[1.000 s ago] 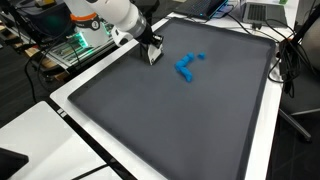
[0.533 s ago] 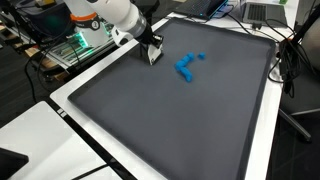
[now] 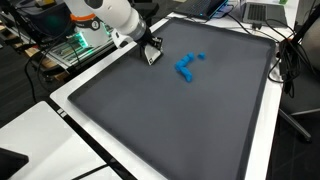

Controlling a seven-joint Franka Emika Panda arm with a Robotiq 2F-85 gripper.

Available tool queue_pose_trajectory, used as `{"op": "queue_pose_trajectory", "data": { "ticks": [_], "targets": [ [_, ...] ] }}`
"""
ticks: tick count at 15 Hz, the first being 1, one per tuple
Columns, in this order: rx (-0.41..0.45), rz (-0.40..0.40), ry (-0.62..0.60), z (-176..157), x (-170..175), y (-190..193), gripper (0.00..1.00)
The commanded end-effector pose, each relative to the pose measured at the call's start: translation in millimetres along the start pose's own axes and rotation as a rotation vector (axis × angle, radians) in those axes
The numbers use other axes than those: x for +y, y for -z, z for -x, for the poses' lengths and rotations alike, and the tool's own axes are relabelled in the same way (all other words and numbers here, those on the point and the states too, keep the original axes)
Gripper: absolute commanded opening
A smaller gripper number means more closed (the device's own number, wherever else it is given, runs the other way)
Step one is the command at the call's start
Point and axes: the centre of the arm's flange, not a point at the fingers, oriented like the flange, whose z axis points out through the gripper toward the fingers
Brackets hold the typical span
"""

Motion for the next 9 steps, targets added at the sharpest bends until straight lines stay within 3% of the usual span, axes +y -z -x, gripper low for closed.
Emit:
{"op": "queue_pose_trajectory", "data": {
  "ticks": [1,6,9],
  "targets": [
    [0.010,0.012,0.016,-1,7,-3,0.67],
    [0.022,-0.020,0.051,8,1,12,1.00],
    [0.021,-0.018,0.050,7,2,15,1.00]
  ]
}}
